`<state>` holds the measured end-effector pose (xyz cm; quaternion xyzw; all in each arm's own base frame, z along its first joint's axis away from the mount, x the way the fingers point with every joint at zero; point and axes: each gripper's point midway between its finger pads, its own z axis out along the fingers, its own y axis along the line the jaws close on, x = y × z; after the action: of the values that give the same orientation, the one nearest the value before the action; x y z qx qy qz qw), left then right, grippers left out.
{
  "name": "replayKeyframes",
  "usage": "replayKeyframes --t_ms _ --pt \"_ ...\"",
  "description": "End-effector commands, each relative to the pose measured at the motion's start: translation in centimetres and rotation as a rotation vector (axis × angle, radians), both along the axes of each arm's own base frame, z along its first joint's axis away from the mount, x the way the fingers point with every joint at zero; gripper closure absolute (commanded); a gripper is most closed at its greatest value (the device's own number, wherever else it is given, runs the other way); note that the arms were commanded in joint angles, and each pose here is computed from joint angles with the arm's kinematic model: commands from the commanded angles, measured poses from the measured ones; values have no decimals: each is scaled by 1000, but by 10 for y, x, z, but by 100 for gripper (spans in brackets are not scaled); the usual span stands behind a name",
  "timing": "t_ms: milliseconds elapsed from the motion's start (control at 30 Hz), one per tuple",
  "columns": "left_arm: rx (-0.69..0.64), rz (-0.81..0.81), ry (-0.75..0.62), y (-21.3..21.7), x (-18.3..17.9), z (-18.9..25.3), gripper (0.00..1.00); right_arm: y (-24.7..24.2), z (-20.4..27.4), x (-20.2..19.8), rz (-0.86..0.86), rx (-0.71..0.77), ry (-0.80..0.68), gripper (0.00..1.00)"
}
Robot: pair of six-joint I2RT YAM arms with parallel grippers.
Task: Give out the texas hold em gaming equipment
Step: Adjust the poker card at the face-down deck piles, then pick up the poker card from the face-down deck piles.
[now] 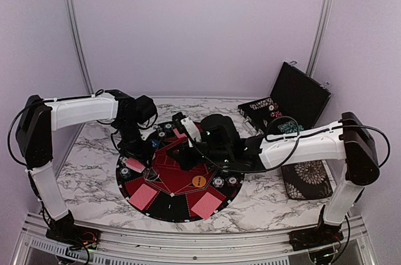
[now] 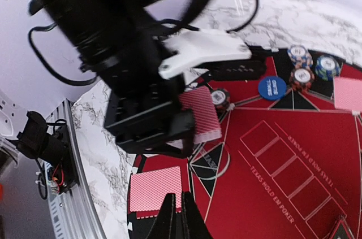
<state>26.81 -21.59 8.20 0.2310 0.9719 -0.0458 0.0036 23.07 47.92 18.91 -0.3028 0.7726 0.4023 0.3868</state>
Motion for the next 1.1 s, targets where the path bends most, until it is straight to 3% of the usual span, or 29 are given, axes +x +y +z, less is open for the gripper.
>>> replayKeyframes --t_ms 0,233,467,1067 --pt "-8 -41 1 -7 -8 9 54 -21 2 7 60 105 240 95" --pt "-18 -99 -11 -23 -19 14 54 -41 -1 29 85 207 445 85" --pt "-32 -138 -18 -34 -28 20 54 -44 -12 47 75 255 579 59" --pt "-78 -207 -48 -51 -38 40 54 -19 -37 52 180 252 777 55"
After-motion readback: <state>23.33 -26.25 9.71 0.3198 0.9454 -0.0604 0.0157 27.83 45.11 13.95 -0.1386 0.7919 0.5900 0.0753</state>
